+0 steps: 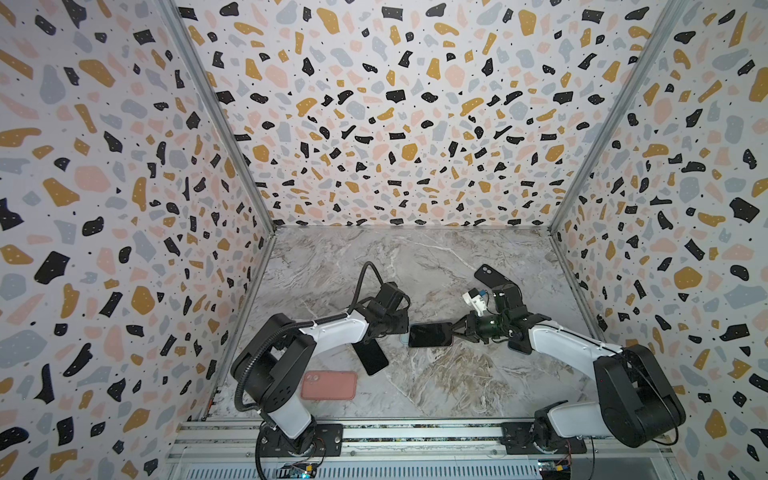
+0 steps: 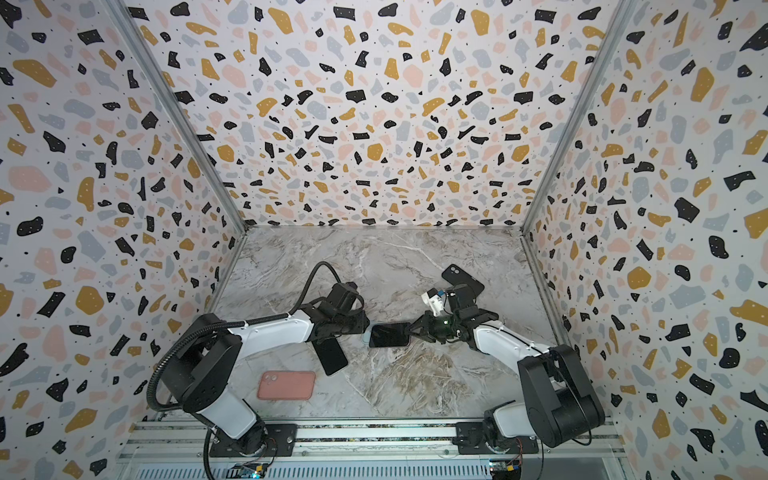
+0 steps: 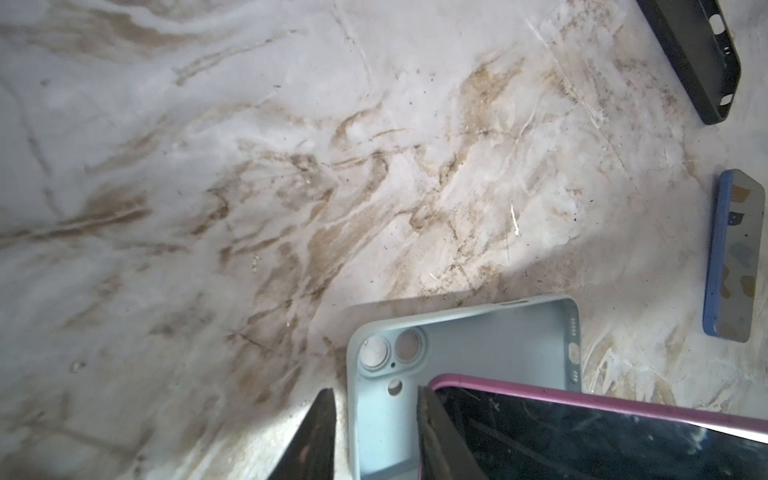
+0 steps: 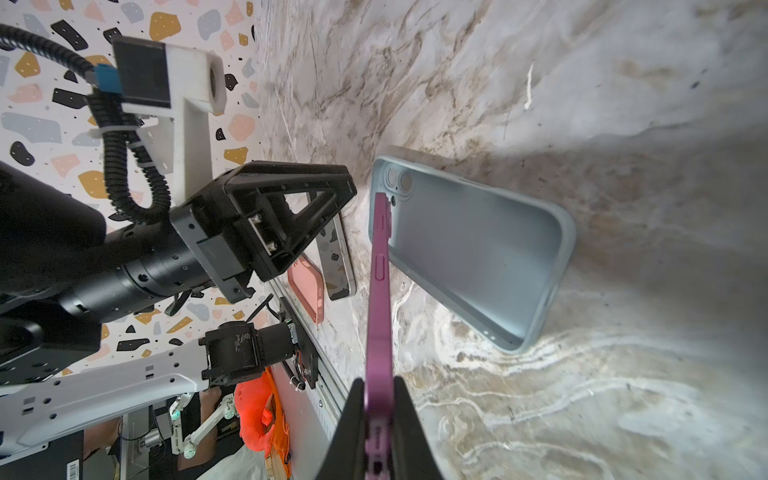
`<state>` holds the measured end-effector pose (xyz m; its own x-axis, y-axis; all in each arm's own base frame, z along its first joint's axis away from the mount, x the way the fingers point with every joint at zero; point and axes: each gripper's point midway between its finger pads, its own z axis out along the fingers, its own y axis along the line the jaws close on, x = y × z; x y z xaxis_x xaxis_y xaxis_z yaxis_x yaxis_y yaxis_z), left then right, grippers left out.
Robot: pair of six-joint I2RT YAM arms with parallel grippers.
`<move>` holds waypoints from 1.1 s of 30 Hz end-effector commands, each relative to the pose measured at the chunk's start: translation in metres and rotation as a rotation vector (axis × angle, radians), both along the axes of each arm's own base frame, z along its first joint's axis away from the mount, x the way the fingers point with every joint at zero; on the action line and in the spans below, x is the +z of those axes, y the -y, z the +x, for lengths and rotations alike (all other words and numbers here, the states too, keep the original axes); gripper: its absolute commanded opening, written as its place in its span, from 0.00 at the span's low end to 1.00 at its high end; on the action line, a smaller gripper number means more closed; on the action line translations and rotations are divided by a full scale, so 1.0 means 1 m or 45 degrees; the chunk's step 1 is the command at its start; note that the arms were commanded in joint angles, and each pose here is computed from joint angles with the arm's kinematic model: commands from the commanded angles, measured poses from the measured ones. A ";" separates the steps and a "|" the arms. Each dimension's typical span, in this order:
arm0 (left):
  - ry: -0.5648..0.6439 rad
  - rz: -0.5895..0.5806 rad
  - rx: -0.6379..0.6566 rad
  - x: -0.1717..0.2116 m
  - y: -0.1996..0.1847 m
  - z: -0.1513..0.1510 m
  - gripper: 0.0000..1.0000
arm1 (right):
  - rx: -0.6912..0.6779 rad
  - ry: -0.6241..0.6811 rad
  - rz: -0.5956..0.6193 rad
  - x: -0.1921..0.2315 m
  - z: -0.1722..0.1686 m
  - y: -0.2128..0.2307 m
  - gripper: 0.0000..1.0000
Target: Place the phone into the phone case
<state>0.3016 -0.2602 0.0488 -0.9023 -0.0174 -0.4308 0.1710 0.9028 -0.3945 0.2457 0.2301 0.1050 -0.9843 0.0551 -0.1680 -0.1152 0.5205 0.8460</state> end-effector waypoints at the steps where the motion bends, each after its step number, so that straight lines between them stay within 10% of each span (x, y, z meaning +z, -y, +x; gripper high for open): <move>1: 0.009 -0.074 -0.002 0.006 0.003 -0.001 0.38 | 0.023 0.075 0.051 0.021 0.012 -0.006 0.00; 33: -0.034 -0.185 0.012 0.005 0.002 -0.004 0.53 | -0.021 -0.079 -0.046 -0.016 0.027 0.006 0.00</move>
<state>0.2978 -0.2624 0.0535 -0.9142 -0.0777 -0.3977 0.1505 0.8461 -0.5113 0.2685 0.2273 0.0894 -0.9924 0.0686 -0.1020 -0.0500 0.5325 0.8450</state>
